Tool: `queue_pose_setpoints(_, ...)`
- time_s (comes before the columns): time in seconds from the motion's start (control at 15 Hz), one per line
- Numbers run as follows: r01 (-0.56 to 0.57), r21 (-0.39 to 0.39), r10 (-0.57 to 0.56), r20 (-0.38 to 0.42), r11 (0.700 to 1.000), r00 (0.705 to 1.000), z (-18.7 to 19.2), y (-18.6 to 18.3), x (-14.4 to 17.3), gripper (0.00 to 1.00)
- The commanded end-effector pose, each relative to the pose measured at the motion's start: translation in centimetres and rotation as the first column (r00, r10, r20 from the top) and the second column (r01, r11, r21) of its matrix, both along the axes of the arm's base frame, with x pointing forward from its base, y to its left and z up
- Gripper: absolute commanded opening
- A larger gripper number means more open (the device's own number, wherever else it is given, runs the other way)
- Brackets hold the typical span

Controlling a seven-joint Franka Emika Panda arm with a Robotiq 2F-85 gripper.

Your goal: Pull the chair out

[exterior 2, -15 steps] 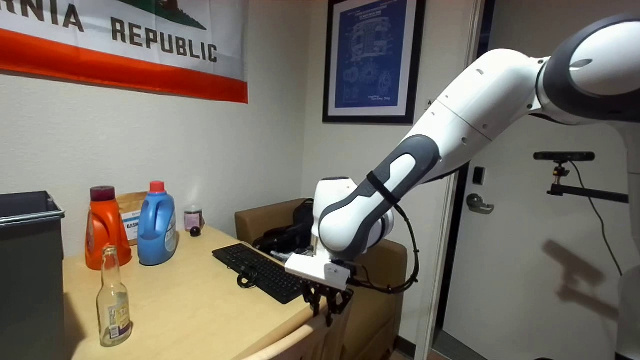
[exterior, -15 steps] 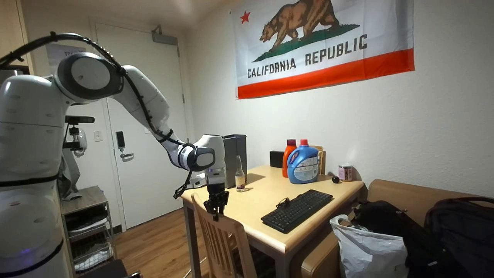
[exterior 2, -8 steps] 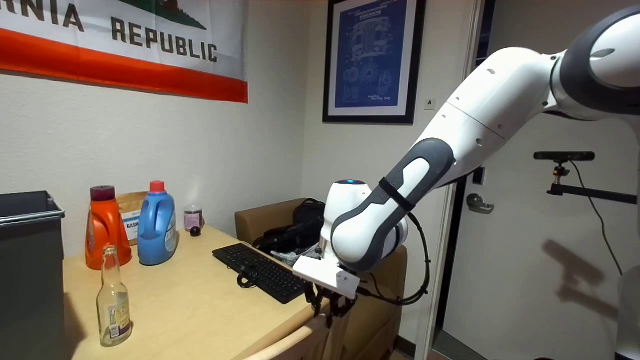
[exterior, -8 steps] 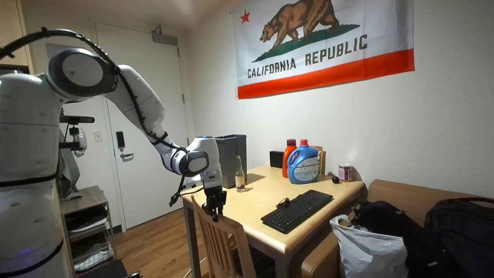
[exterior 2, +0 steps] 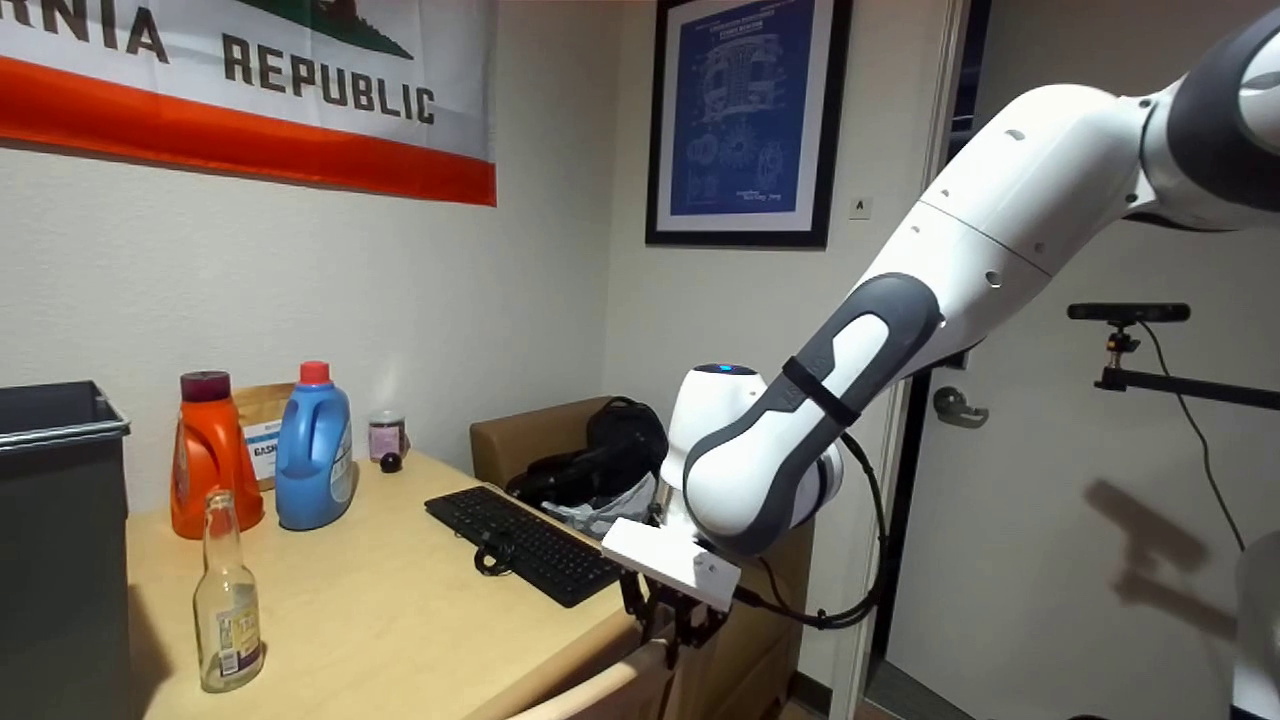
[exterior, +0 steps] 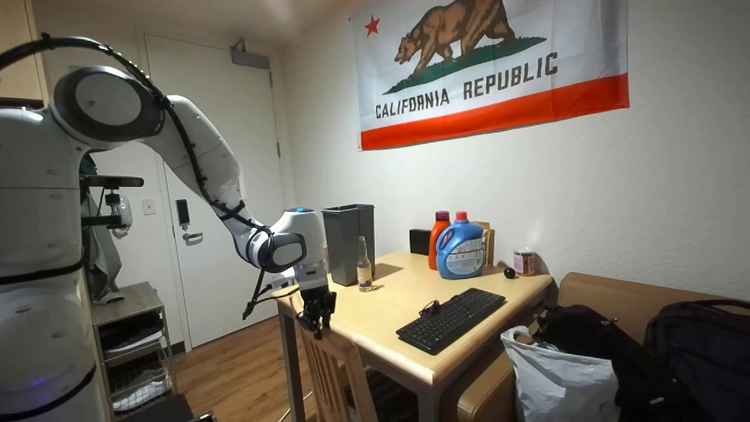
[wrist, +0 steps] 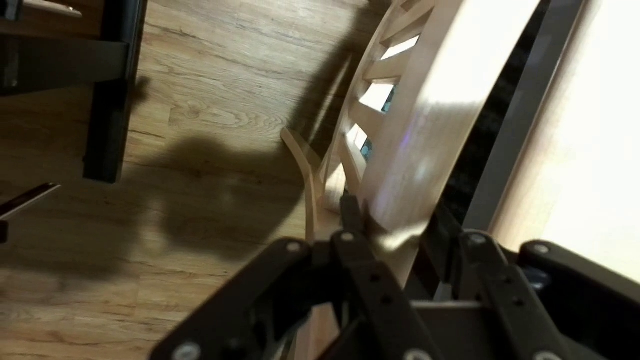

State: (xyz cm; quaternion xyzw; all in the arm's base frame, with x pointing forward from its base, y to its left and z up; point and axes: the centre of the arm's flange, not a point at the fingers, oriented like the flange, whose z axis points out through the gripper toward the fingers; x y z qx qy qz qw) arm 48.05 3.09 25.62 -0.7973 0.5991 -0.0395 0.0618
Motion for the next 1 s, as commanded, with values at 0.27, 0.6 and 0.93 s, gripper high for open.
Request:
queue_pose_setpoints(0.27,-0.067,0.013,0.067,-0.07,0.998,0.995,1.2,1.4,-6.6,0.11)
queue_pose_setpoints(0.6,-0.076,0.013,0.077,-0.077,0.997,0.994,1.4,1.3,-8.2,0.11)
queue_pose_setpoints(0.93,-0.084,0.017,0.085,-0.083,0.996,0.993,0.8,1.3,-10.2,0.11)
